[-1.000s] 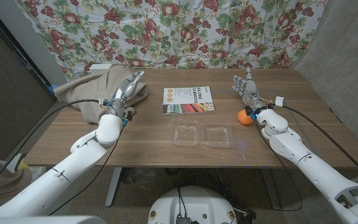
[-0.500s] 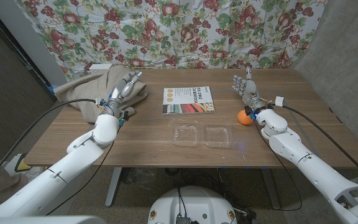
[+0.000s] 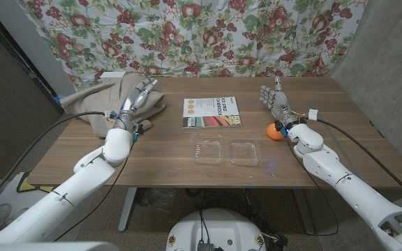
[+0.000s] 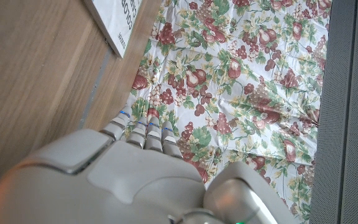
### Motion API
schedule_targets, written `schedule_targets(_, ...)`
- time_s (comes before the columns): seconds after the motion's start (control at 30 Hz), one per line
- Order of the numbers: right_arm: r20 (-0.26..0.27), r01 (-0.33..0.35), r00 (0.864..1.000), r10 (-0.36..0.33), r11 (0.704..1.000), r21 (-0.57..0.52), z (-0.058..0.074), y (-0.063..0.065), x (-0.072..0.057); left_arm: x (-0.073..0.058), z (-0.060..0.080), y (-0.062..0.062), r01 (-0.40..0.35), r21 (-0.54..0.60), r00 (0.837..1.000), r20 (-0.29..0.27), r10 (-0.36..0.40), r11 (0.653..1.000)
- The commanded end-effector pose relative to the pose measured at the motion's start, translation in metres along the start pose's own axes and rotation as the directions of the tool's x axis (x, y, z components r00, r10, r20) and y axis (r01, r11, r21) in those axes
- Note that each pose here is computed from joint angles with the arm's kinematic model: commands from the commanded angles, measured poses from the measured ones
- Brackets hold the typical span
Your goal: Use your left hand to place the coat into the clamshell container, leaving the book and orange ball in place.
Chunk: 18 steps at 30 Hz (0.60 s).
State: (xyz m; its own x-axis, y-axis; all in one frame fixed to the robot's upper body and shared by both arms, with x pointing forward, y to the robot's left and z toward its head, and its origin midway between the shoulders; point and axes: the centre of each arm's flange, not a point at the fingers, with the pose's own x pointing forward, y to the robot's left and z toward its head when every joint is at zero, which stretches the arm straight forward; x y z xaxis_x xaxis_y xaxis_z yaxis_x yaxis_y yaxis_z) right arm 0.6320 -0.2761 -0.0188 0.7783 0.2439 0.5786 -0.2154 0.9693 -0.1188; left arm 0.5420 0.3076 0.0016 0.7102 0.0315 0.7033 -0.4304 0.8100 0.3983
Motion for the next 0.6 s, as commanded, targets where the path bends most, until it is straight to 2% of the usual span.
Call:
schedule_targets(0.03, 0.014, 0.016, 1.000, -0.015, 1.000, -0.004, 0.006, -0.011, -0.010, 0.004, 0.006, -0.004, 0.002, -0.006, 1.000, 0.008, -0.002, 1.000)
schedule_targets(0.33, 0.012, 0.008, 1.000, -0.008, 1.000, -0.003, 0.005, -0.015, -0.013, 0.011, 0.012, -0.010, -0.011, 0.032, 1.000, 0.016, 0.011, 0.999)
schedule_targets(0.6, 0.016, 0.006, 1.000, -0.005, 1.000, -0.006, 0.011, -0.014, -0.013, 0.022, 0.007, -0.013, -0.001, 0.075, 1.000, 0.015, 0.000, 0.997)
